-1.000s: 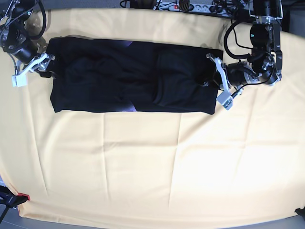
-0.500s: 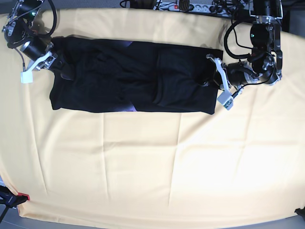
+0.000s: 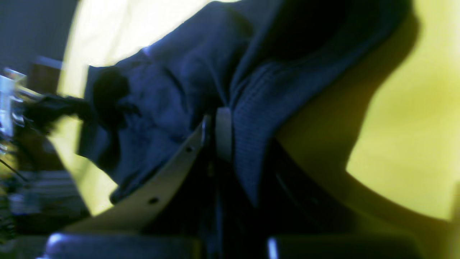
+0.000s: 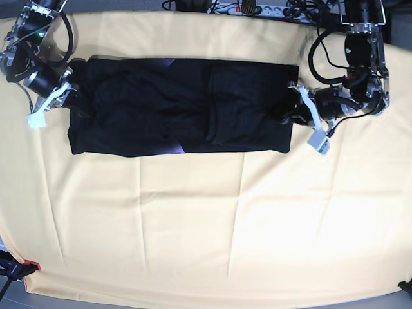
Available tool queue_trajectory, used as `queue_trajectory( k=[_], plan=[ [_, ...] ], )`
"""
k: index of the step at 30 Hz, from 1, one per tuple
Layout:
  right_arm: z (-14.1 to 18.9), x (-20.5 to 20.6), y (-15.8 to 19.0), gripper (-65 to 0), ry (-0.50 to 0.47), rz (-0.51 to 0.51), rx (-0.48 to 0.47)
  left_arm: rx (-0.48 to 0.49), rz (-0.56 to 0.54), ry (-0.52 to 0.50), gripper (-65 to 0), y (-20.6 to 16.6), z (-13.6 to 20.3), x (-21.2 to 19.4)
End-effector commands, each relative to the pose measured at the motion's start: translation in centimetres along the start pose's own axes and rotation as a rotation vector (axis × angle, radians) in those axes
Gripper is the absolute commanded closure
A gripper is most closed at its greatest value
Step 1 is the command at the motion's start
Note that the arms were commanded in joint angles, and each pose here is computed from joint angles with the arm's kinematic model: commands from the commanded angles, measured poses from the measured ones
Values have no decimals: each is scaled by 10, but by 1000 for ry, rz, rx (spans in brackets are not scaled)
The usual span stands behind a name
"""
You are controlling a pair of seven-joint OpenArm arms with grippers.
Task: Fold the T-shirt properly
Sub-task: 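Release the shirt and lift both grippers away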
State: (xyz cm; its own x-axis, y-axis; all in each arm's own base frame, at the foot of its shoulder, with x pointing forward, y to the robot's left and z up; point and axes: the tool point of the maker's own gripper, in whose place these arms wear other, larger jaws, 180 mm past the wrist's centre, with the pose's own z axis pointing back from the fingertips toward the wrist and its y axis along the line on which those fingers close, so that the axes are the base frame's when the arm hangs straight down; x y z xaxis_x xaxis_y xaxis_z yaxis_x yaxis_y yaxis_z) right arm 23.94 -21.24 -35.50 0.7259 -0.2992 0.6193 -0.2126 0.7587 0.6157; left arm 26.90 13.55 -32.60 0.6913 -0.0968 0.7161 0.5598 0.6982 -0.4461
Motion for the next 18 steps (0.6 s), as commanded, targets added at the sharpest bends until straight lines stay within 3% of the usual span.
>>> queue_trajectory(
  k=[1,4,12,15,18],
  plan=[
    [10,21,1,0,-40,64,-14,8,-21,-69,0,2,11,21],
    [24,36,-6,0,-25,154,-90,72,-6,-131,-51,19,32,32],
    [55,73,-1,0,3,423,-337,151,29,-167,-52,38,56,30],
    [58,89,28,0,-56,483,-318,146,50,-152,-52,35,55,19],
    [52,96,74,0,-141,524,-182,136,73,-143,-52,32,51,9]
  ],
)
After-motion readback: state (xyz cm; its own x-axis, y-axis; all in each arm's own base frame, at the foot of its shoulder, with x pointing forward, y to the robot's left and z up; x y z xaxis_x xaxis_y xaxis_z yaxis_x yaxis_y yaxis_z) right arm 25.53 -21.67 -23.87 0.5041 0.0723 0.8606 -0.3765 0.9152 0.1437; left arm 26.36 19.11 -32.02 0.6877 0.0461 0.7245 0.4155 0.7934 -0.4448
